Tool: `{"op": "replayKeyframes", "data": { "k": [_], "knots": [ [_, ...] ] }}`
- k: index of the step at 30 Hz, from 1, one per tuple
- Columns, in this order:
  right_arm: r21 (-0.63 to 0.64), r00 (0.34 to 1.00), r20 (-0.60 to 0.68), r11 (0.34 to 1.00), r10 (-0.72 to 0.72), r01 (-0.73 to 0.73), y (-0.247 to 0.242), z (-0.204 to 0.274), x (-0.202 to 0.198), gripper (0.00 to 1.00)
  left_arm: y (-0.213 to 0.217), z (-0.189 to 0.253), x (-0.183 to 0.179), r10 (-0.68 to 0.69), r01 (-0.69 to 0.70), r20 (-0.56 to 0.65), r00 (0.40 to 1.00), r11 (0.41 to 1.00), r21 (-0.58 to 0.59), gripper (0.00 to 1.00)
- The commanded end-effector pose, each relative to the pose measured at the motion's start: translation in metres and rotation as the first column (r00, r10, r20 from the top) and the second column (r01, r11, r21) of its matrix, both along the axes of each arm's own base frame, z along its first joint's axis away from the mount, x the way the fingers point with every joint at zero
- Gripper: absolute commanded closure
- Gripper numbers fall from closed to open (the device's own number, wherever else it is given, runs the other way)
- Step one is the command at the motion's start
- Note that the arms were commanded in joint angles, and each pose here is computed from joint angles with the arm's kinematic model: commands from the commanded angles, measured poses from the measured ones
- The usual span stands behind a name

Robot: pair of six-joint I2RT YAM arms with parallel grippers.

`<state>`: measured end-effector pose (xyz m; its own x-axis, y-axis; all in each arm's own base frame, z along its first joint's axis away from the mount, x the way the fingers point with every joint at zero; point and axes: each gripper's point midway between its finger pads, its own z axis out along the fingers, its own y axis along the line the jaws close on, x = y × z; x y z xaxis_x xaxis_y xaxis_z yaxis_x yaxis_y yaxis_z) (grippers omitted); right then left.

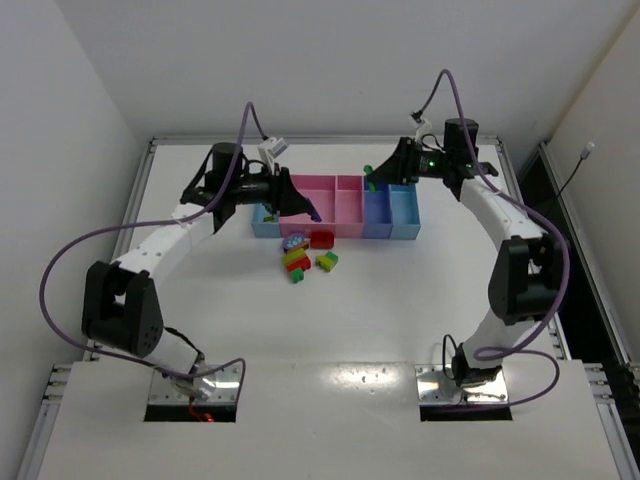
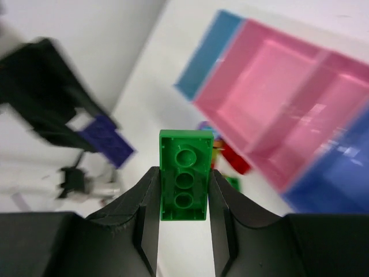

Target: Sort the legos into containers by color

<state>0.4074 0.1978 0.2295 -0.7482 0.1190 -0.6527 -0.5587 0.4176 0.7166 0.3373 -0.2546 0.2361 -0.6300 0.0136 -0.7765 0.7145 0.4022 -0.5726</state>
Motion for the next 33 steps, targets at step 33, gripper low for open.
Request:
{"op": "replayKeyframes", "data": {
  "k": [33],
  "knots": [
    [-0.378, 0.937, 0.153, 0.857, -0.315, 0.35, -0.078, -0.054, 0.02, 1.0, -0.041, 0.01, 0.097, 0.178, -0.191, 0.128, 0.976, 0.977, 0.098, 1.0]
  ]
}}
